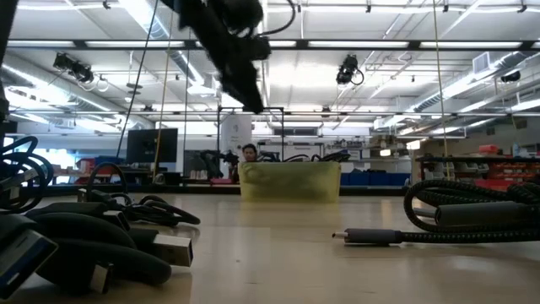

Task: Pick and place USB-C Cables
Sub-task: Put the black charger cable into the yellow bin

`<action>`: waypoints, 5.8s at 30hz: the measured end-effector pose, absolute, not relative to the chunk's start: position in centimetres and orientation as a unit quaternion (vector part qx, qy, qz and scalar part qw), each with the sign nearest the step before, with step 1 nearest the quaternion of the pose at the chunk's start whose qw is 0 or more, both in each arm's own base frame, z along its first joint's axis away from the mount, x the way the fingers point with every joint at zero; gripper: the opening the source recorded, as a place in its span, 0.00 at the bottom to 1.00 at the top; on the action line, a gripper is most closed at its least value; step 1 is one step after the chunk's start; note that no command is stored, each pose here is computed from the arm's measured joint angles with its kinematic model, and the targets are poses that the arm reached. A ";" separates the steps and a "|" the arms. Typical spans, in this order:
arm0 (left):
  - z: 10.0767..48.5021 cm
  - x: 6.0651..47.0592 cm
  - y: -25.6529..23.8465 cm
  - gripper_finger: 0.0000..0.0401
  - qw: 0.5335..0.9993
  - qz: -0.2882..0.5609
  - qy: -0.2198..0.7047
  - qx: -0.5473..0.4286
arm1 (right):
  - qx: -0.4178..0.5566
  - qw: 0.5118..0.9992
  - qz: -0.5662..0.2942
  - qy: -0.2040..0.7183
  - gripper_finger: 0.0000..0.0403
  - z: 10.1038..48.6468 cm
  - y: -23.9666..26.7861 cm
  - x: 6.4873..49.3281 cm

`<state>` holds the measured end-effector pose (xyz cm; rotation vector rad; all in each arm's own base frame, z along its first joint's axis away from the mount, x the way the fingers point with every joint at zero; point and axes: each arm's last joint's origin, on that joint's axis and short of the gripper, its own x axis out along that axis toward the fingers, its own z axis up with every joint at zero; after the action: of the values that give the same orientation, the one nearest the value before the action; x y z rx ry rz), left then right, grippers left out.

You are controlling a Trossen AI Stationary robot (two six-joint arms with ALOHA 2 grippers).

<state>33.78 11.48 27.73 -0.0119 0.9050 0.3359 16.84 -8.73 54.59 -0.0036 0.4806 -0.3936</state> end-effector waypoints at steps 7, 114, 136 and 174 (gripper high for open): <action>29.1 28.9 6.4 0.37 0.751 0.319 0.504 -0.283 | -0.023 0.952 -0.188 0.240 0.30 54.6 -8.7 16.8; 23.4 35.7 -1.9 0.09 0.818 0.035 0.568 0.089 | -0.016 0.939 -0.117 0.323 0.30 52.3 -9.8 19.3; 25.9 38.0 15.2 0.09 0.845 -0.008 0.512 0.154 | 0.014 0.941 -0.131 0.312 0.30 52.4 -9.9 19.4; 19.0 39.2 19.5 0.09 0.851 -0.026 0.523 0.037 | 0.049 0.944 -0.144 0.291 0.30 52.7 -9.9 19.5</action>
<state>39.22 19.49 18.96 0.0776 1.1019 -0.0550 19.52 -9.95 52.66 0.0989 0.5937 -0.2936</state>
